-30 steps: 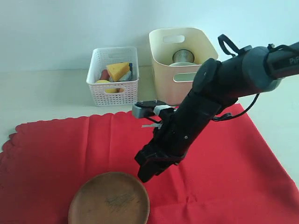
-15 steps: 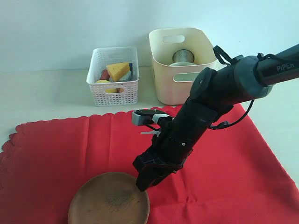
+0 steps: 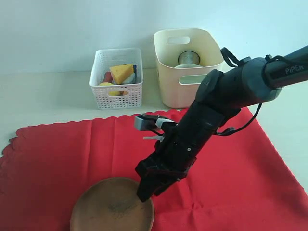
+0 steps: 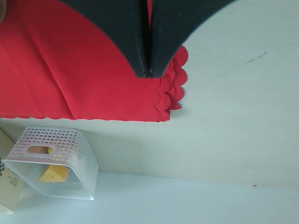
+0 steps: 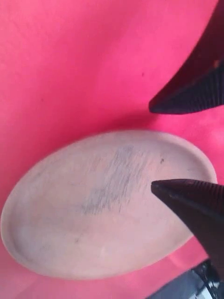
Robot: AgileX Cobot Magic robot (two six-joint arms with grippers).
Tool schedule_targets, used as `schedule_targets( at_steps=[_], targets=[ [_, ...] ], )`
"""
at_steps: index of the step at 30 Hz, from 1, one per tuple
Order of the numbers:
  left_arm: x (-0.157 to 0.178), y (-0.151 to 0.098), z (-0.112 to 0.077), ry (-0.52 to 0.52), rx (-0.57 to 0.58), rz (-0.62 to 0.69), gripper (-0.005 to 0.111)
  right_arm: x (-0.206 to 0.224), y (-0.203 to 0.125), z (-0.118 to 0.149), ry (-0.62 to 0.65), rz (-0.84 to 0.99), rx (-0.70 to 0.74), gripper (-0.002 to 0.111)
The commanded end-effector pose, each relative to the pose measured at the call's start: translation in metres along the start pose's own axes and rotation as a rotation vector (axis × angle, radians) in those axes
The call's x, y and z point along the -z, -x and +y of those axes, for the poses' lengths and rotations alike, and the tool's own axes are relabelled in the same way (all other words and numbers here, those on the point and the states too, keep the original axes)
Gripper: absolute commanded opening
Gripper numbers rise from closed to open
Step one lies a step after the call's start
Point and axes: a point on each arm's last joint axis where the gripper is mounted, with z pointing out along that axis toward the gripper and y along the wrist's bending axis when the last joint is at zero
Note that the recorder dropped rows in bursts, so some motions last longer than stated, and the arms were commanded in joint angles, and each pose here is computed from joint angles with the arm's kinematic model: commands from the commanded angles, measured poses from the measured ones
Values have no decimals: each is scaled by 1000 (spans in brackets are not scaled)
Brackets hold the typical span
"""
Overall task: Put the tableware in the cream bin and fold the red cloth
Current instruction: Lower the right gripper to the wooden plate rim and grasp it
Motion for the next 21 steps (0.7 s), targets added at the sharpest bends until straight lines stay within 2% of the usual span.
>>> schedule_targets(
  at_steps=[1,15,21],
  targets=[
    [0,0,0,1,1,-11,1,0,0,5,48,-4,19,43],
    [0,0,0,1,1,-11,1,-9,-1,-4,34,11,1,43],
    [0,0,0,1,1,-11,1,-22,-2,12,40,49,56,43]
  ],
)
